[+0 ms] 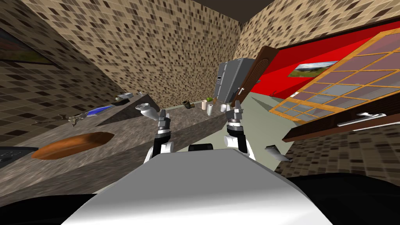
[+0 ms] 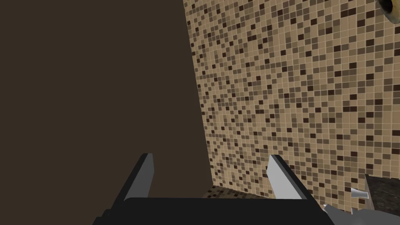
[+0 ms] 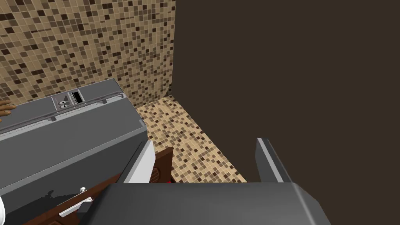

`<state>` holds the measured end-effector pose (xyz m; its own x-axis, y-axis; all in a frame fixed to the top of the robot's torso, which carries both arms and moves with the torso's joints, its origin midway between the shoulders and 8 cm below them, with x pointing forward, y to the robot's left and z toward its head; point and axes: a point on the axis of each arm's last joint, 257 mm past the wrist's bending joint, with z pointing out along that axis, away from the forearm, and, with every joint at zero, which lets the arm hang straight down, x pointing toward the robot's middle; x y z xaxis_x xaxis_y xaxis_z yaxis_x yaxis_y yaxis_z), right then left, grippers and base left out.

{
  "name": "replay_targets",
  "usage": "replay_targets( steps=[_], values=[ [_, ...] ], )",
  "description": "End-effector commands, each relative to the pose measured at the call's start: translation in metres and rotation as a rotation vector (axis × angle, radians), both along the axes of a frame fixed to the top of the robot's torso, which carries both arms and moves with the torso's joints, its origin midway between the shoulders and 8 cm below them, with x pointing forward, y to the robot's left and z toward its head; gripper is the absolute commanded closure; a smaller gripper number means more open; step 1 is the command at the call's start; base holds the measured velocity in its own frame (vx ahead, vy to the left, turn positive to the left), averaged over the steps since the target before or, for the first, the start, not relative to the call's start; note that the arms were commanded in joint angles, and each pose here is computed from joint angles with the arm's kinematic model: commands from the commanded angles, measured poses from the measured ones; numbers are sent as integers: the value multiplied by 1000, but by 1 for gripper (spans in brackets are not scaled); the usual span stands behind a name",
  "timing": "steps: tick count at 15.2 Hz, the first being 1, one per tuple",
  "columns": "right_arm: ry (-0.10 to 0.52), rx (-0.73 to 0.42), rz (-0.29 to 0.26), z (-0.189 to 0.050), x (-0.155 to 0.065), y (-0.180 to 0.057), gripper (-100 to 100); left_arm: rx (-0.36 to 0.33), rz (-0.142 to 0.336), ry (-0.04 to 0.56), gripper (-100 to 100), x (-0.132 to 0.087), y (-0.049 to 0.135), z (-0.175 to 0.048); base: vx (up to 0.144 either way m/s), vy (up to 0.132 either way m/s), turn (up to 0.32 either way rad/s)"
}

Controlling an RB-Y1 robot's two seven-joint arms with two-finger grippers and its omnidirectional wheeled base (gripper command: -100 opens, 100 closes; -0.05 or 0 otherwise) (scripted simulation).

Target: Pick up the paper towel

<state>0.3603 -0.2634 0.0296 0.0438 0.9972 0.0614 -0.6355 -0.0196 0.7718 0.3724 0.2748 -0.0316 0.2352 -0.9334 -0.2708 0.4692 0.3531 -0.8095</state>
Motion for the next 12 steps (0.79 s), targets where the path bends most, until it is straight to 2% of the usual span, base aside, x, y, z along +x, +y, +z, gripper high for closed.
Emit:
replay_targets(
  steps=[1, 5, 10, 12],
  values=[
    [11, -40, 7, -3, 2, 4, -100, 0, 0, 0, 0, 0, 0, 0, 0, 0, 0],
    [54, -177, -2, -19, 13, 11, -100, 0, 0, 0, 0, 0, 0, 0, 9, 4, 32],
    [117, -359, -73, -47, 33, 12, -100, 0, 0, 0, 0, 0, 0, 0, 21, 9, 52],
    [130, -397, -92, -54, 37, 11, -100, 0, 0, 0, 0, 0, 0, 0, 18, 8, 36]
  ],
)
